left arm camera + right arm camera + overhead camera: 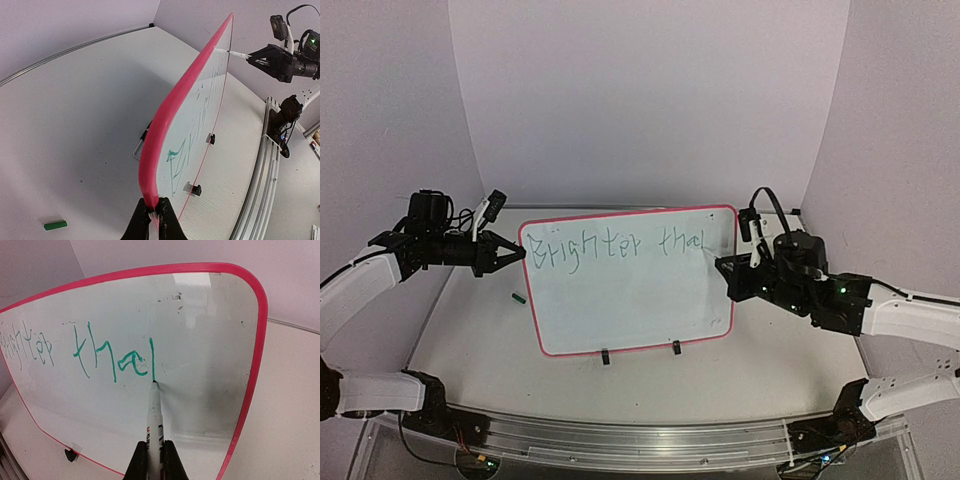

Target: Write a sentence on the whiteboard

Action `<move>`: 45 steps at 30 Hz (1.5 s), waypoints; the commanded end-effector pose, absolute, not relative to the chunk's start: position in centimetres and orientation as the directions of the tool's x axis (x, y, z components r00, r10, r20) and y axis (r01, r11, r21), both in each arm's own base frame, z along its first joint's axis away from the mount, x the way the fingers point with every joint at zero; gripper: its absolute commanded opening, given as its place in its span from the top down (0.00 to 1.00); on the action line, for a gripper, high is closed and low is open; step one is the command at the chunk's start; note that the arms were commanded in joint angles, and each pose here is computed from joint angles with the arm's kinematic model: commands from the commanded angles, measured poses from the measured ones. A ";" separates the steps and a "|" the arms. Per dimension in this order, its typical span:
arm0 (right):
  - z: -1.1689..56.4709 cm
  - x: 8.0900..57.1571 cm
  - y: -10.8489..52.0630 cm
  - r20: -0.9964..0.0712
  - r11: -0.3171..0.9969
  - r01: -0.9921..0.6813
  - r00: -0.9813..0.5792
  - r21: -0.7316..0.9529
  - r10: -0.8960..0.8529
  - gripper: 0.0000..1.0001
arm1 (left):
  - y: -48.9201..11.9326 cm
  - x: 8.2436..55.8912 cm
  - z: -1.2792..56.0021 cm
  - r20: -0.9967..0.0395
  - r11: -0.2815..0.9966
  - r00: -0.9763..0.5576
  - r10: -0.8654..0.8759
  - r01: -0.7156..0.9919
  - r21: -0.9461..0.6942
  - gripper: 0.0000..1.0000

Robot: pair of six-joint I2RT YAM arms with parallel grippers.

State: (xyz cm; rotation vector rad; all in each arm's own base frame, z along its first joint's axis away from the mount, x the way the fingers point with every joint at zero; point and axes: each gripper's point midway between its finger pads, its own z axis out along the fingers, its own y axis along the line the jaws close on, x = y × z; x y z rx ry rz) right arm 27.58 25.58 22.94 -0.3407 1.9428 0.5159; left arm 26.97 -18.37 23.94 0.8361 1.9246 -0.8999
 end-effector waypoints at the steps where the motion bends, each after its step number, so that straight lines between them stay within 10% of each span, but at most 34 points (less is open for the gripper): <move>1: 24.4 27.6 25.2 -0.921 0.866 -0.449 -0.388 0.221 0.034 1.00 | -18.7 26.3 21.8 -0.834 0.516 -0.485 0.265 0.801 -0.302 1.00; 45: 26.6 29.2 24.1 -0.949 0.909 -0.370 -0.306 0.193 0.077 1.00 | -18.7 26.3 21.8 -0.834 0.518 -0.484 0.265 0.801 -0.300 1.00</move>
